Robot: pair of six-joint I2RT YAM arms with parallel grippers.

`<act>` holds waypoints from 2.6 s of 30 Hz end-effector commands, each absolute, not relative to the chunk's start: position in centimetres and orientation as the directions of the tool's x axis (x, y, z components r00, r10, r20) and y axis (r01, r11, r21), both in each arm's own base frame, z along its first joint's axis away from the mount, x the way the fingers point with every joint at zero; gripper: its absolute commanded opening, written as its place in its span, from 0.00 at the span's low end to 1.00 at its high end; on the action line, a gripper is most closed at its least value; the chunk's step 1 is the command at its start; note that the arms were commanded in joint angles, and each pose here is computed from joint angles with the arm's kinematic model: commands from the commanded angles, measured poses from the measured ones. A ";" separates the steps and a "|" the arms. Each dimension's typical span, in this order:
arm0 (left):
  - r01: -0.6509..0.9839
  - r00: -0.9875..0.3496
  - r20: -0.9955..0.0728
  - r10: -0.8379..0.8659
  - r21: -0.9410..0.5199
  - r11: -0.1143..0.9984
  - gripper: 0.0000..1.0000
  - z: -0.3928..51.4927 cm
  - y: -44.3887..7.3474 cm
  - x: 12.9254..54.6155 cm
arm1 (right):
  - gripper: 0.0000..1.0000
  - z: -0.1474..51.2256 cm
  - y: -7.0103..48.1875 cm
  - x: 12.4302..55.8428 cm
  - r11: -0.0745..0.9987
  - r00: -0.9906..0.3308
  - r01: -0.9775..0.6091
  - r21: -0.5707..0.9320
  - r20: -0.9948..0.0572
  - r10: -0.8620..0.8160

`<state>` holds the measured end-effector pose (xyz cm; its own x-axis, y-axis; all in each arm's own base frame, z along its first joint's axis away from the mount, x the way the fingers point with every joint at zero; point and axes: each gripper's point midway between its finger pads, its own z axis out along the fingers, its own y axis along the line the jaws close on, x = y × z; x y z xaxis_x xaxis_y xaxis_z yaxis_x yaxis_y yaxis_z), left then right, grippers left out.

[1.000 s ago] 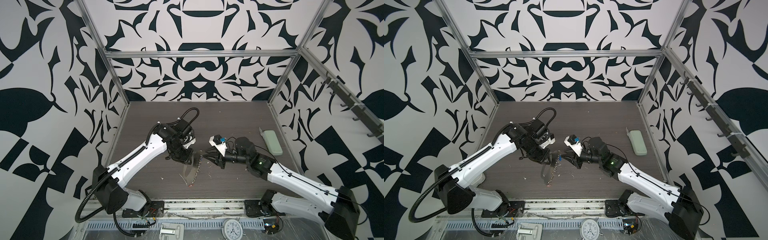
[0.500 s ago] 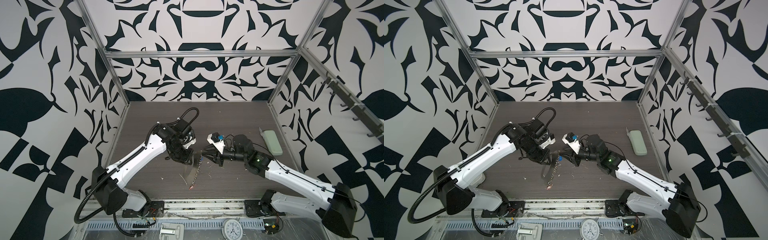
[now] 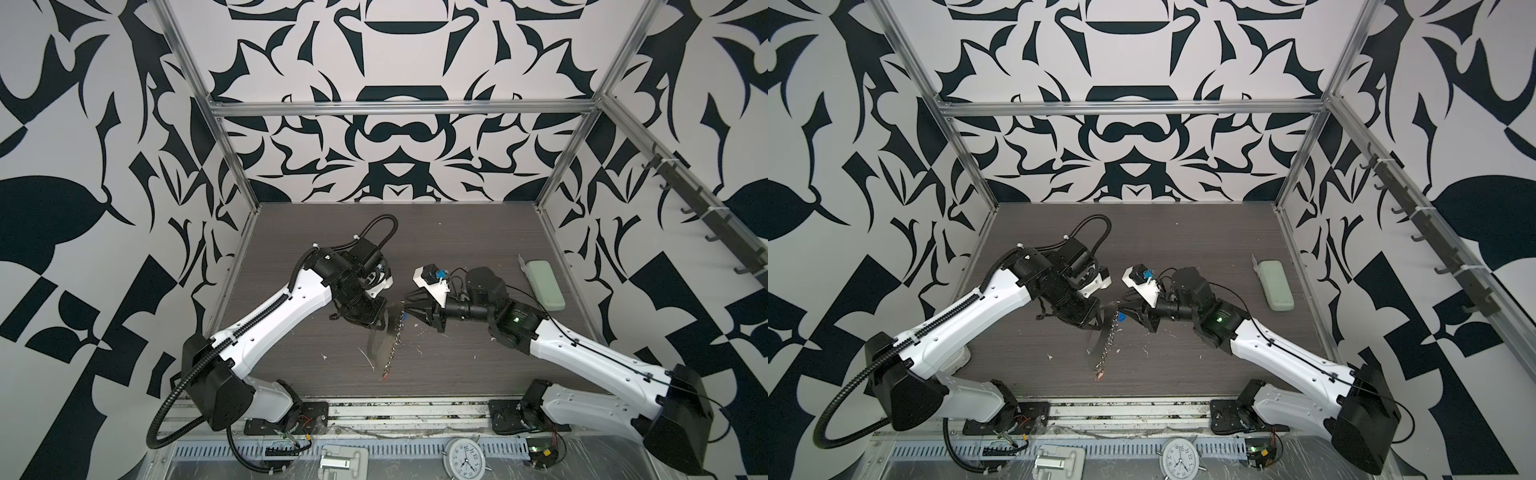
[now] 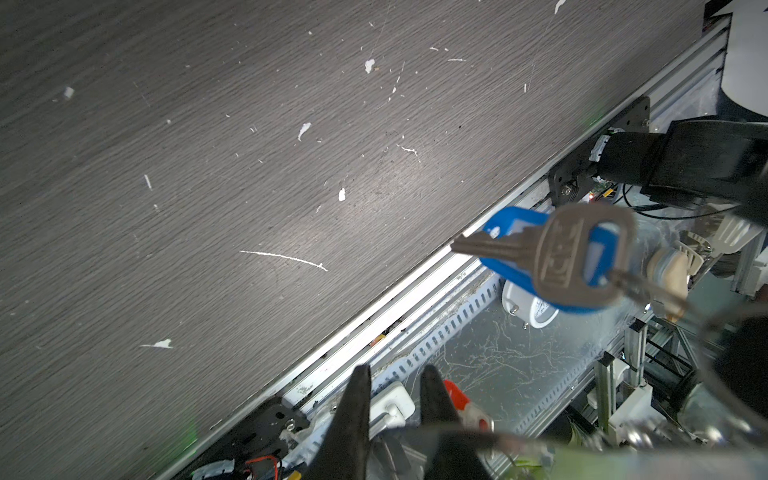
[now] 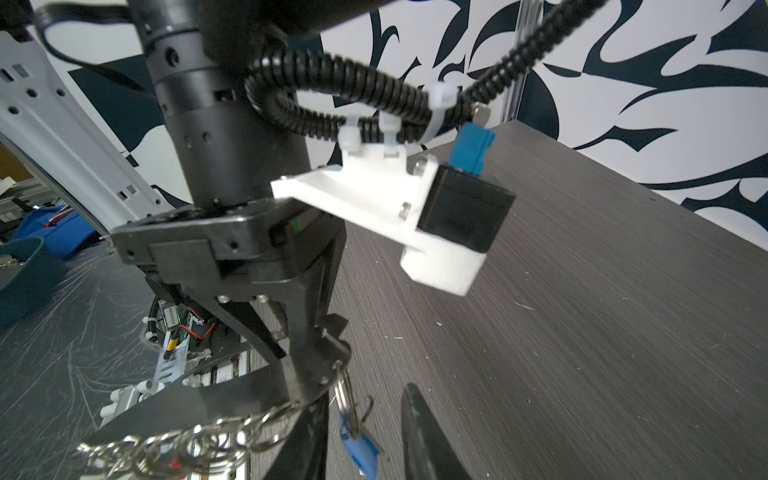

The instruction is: Remove the keys from the keyring

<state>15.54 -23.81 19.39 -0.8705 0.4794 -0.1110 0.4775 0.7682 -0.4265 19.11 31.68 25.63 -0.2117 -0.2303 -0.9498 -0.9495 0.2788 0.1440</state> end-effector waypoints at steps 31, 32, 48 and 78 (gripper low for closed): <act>0.472 -0.851 -0.403 0.337 -0.306 0.827 0.49 21.7 -22.0 19.0 | 0.00 30.5 31.1 20.3 0.364 -0.129 -0.929 0.066 -0.980 -0.152; 0.466 -0.839 -0.444 0.314 -0.289 0.836 0.50 22.1 -21.7 19.6 | 0.00 30.6 31.1 20.4 0.368 -0.128 -0.928 0.065 -0.980 -0.150; 0.700 -0.394 -0.919 -0.028 -0.320 0.639 0.71 31.7 -23.9 21.5 | 0.00 33.4 30.9 20.1 0.346 -0.034 -0.938 -0.025 -0.986 -0.164; 0.897 -0.390 -0.920 0.041 -0.370 0.243 0.30 34.4 -27.8 15.7 | 0.00 37.0 29.8 16.5 0.141 -0.035 -0.990 0.022 -0.995 -0.090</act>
<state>16.13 -27.59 33.52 -0.4022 0.0393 -0.9147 0.8835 0.2787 -0.3765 17.13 29.95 33.38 -0.0958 -0.1693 -0.9809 -0.9831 0.1706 0.0666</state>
